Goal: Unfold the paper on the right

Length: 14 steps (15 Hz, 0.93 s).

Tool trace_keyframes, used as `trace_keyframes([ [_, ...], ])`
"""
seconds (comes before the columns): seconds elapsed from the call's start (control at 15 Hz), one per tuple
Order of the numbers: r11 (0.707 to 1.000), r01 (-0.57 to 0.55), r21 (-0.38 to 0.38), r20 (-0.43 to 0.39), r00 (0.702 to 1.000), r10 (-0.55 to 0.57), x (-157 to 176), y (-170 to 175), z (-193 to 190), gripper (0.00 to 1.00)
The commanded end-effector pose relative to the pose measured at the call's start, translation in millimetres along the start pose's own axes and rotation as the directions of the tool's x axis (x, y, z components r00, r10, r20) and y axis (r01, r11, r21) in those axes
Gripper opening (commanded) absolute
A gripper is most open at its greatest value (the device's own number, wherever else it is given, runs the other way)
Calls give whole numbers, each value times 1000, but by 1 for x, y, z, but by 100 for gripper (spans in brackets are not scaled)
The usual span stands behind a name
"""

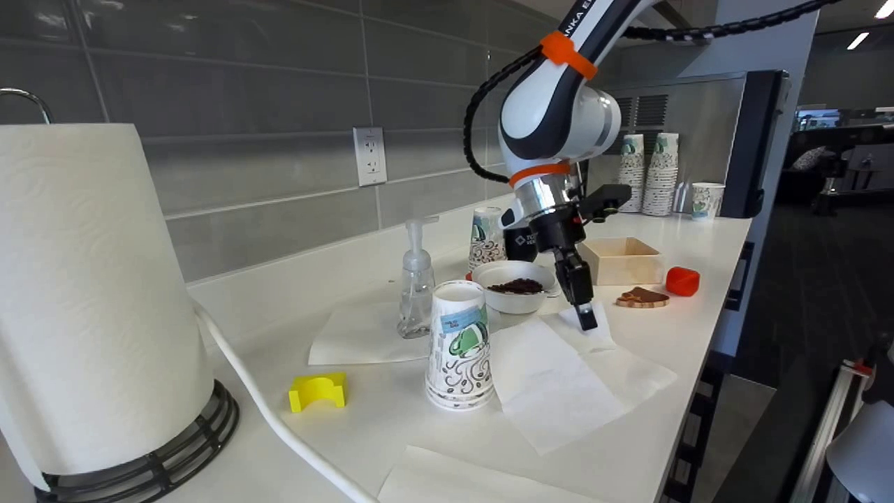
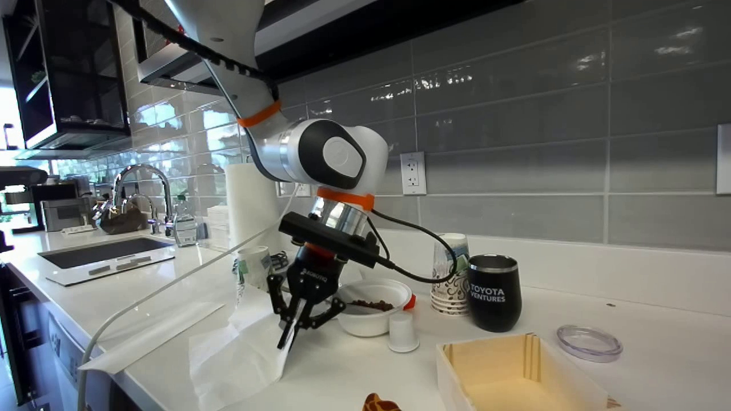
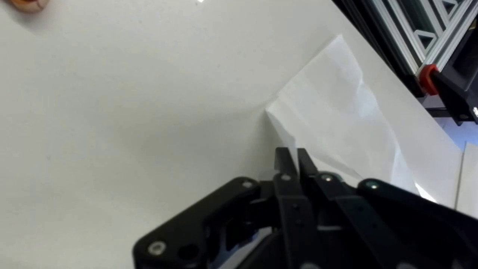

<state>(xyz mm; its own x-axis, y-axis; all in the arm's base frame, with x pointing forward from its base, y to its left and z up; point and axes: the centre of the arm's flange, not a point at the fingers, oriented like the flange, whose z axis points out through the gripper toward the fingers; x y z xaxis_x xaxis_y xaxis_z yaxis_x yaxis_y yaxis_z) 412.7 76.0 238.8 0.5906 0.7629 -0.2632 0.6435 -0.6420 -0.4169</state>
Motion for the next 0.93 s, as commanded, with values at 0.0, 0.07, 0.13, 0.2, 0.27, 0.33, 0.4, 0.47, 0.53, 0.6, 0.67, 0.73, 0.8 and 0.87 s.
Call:
trace_keyframes([
  [0.0,998,6,-60,-39,999,-9,-9,-4,3,40],
  [0.07,998,5,-69,-56,998,-9,-11,-4,1,47],
  [0.13,997,5,-83,-70,997,-10,-12,-4,-1,56],
  [0.2,995,-4,-100,-86,996,-5,-14,-5,-3,63],
  [0.27,993,-20,-119,-102,995,8,-16,-7,-5,72],
  [0.33,990,-32,-138,-116,993,16,-19,-9,-9,78],
  [0.4,986,-51,-158,-139,990,29,-21,-11,-13,87],
  [0.47,982,-60,-178,-157,987,32,-24,-14,-17,93],
  [0.53,978,-73,-195,-177,983,38,-28,-17,-20,99],
  [0.6,975,-85,-206,-198,979,43,-30,-20,-24,100],
  [0.67,972,-99,-215,-218,975,51,-33,-25,-27,100],
  [0.73,969,-109,-220,-228,972,57,-36,-28,-30,100],
  [0.8,966,-127,-224,-240,968,71,-39,-32,-33,100],
  [0.87,964,-136,-227,-241,967,80,-42,-36,-36,100],
])
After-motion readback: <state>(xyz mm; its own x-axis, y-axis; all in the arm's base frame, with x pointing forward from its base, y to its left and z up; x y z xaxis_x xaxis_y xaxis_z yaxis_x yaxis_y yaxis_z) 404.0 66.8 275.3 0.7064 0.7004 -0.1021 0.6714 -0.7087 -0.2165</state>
